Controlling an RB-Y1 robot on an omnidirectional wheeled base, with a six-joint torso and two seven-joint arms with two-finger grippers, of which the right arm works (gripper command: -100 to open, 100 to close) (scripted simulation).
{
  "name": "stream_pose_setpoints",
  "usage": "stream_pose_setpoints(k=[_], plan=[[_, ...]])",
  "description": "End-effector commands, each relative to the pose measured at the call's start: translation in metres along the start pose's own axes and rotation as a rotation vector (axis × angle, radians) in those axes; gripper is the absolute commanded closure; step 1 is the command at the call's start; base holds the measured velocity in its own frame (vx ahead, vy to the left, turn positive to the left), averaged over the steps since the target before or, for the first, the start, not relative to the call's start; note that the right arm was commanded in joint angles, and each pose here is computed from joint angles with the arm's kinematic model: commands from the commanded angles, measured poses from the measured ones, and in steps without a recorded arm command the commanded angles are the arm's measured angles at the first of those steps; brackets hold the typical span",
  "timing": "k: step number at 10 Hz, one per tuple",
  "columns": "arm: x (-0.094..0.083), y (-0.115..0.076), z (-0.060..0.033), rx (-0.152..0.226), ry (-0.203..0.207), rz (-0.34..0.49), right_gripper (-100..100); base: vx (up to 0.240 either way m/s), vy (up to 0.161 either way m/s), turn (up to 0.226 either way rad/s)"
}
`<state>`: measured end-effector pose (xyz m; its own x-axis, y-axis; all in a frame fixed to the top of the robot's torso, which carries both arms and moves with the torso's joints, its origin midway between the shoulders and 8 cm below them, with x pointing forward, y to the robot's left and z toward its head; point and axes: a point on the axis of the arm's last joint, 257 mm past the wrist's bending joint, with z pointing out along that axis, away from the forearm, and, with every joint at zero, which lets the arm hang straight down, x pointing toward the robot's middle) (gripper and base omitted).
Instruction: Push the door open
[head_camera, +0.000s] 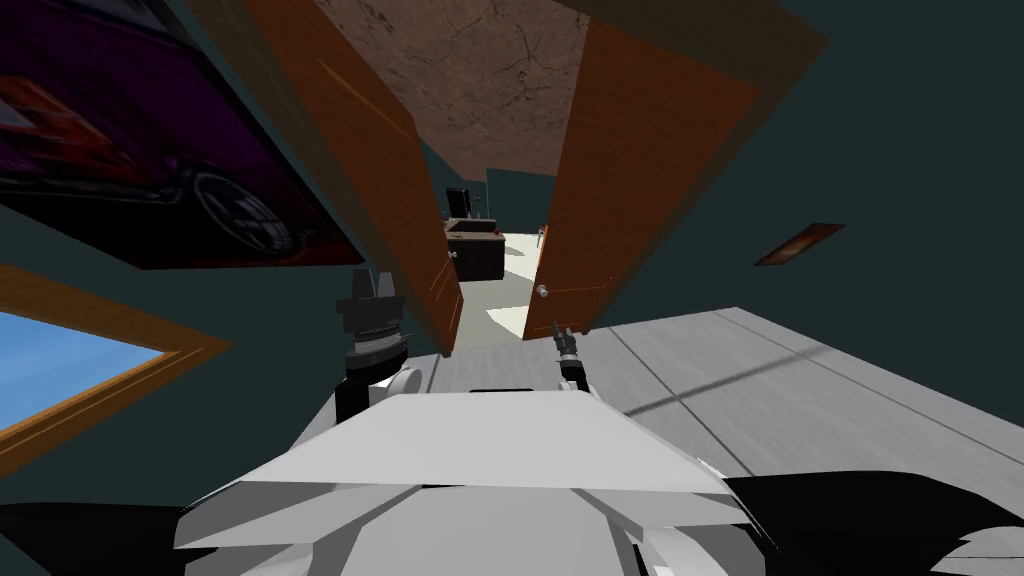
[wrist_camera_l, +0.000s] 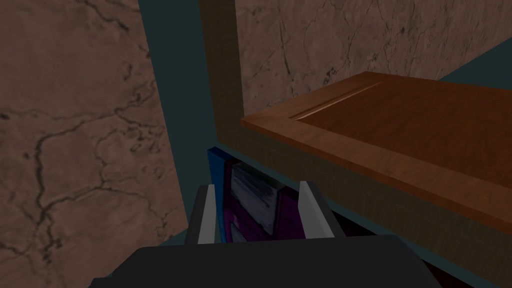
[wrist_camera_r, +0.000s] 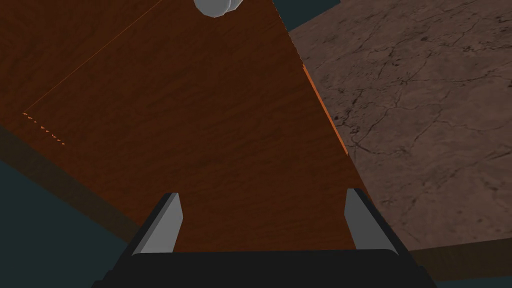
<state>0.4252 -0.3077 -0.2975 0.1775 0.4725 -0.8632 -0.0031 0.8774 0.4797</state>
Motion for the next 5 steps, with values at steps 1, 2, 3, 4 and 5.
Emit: stream_pose_setpoints(k=[1, 2, 3, 4, 5], plan=[[0.006, -0.005, -0.0009, 0.007, 0.009, -0.039, -100, 0.064, -0.067, 0.127], [0.010, -0.008, -0.0018, 0.012, 0.014, -0.062, -100, 0.060, -0.065, 0.145], [0.013, -0.011, -0.0027, 0.016, 0.020, -0.084, -100, 0.063, -0.073, 0.118], [0.016, -0.014, -0.0037, 0.021, 0.026, -0.107, -100, 0.071, -0.068, 0.126], [0.019, -0.017, -0.0046, 0.024, 0.032, -0.128, -100, 0.069, -0.074, 0.118]])
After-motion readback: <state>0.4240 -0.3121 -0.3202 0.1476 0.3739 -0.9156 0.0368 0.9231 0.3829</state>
